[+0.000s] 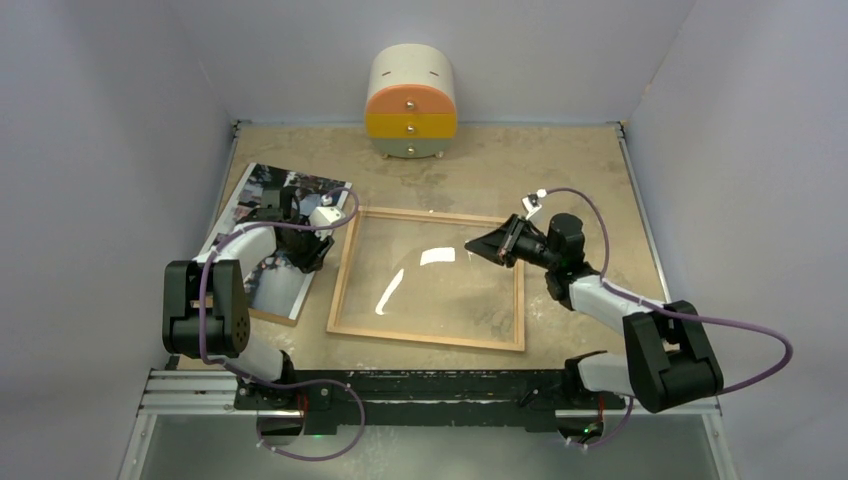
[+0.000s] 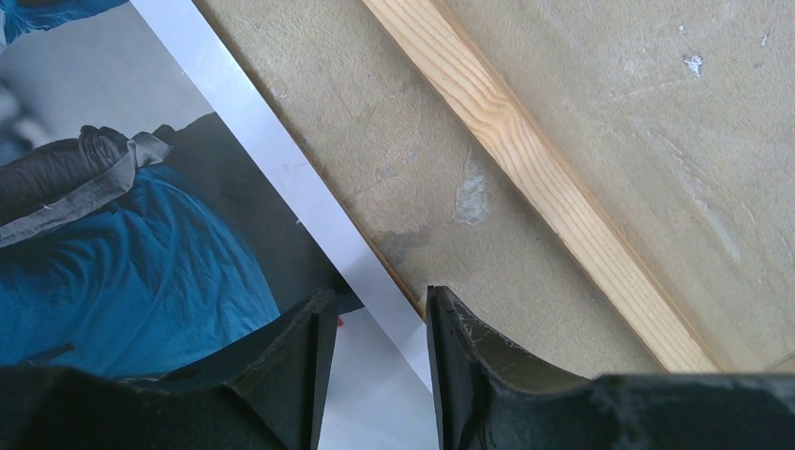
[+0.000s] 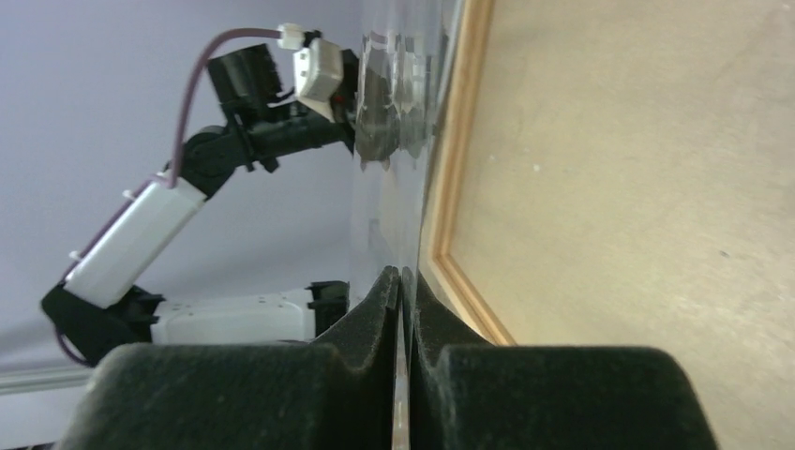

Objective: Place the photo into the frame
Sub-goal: Place the photo frame item in the photo frame, then adjust the photo frame at the center of the board.

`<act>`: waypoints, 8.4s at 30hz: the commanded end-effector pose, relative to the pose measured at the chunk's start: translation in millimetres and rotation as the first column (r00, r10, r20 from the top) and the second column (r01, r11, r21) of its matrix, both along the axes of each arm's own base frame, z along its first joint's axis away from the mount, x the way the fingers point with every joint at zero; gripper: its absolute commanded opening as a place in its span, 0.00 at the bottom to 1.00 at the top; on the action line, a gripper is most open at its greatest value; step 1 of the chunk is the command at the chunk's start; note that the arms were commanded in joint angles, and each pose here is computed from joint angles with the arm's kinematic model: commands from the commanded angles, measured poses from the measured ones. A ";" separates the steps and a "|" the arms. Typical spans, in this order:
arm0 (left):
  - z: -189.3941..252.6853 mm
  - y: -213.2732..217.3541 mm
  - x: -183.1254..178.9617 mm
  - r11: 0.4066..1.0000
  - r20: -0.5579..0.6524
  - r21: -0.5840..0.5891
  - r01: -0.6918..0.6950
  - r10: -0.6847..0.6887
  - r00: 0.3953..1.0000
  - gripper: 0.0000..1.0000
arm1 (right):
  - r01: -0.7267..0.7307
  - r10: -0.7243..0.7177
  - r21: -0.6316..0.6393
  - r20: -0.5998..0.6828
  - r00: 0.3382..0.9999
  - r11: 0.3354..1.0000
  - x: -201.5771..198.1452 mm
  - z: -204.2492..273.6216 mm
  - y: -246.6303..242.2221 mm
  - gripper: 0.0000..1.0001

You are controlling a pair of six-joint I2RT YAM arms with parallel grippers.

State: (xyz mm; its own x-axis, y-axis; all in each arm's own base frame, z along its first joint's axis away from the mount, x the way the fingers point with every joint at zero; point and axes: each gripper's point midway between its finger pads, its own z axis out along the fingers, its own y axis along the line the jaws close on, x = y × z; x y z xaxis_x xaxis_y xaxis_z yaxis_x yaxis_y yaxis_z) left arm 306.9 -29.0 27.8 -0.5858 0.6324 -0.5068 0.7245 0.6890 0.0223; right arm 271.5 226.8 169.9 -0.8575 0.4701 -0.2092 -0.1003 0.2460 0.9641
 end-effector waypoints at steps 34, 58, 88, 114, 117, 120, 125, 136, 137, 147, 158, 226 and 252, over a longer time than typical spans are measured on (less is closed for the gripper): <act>11.4 -11.1 -1.5 0.997 0.034 -0.056 0.058 -0.056 0.998 0.42 | 0.026 -0.047 -0.236 -0.082 0.995 0.971 -5.9 -68.6 -23.8 0.16; 8.2 -19.4 -8.4 0.994 0.015 -0.075 0.083 -0.083 0.996 0.42 | 0.038 -0.058 -0.277 -0.064 0.996 0.960 2.6 -74.1 -27.8 0.16; 5.8 -18.3 -9.9 0.994 0.018 -0.056 0.098 -0.098 0.995 0.42 | -0.006 -0.038 -0.394 -0.106 0.994 0.919 -13.1 -75.4 -39.9 0.51; 4.1 -18.9 -11.0 0.994 0.009 -0.062 0.094 -0.094 0.996 0.42 | 0.018 -0.133 -0.666 -0.122 0.983 0.746 -5.7 -101.3 -82.2 0.54; 3.0 -18.8 -11.9 0.994 0.006 -0.061 0.095 -0.094 0.996 0.42 | 0.017 -0.142 -0.694 -0.123 0.982 0.720 -4.9 -104.3 -87.6 0.55; 2.7 -18.5 -11.4 0.994 0.007 -0.060 0.094 -0.094 0.996 0.42 | 0.017 -0.144 -0.709 -0.119 0.982 0.705 -5.1 -105.4 -90.7 0.57; 3.5 -19.2 -9.8 0.994 0.007 -0.064 0.092 -0.091 0.996 0.43 | 0.004 -0.143 -0.727 -0.130 0.981 0.687 -6.4 -111.1 -91.4 0.60; 2.7 -17.5 -9.9 0.994 0.007 -0.053 0.092 -0.092 0.996 0.42 | 0.060 -0.205 -0.819 -0.072 0.976 0.571 0.0 -98.8 -116.9 0.61; 2.7 -17.1 -9.8 0.995 0.007 -0.052 0.090 -0.090 0.996 0.42 | 0.065 -0.203 -0.813 -0.066 0.977 0.579 0.6 -95.8 -115.6 0.61; 3.1 -17.0 -9.1 0.995 0.007 -0.052 0.089 -0.088 0.996 0.42 | -0.002 -0.145 -0.800 -0.111 0.983 0.600 -16.6 -110.9 -85.1 0.51; 3.6 -17.0 -8.3 0.995 0.010 -0.054 0.085 -0.085 0.996 0.42 | -0.070 -0.136 -0.816 -0.179 0.974 0.574 -36.3 -132.8 -87.4 0.50; 10.7 -29.9 -157.5 0.670 -0.054 0.163 0.724 -0.727 0.685 0.81 | 0.126 -0.084 -0.826 0.095 0.992 0.549 204.8 -116.1 -38.7 0.60; -5.4 -27.0 -37.6 0.754 0.233 0.516 0.407 -0.580 0.780 0.95 | -0.003 -0.215 -0.873 -0.124 0.969 0.488 92.0 -180.0 -91.0 0.56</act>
State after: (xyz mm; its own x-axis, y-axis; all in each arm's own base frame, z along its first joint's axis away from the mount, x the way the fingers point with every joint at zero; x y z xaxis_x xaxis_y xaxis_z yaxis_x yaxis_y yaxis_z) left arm 238.9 -68.1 31.0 0.0801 0.9489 -0.3051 0.8912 0.0689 0.4483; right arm 431.2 151.2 25.9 -0.8036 0.2183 -0.5537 0.0400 0.9480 0.3156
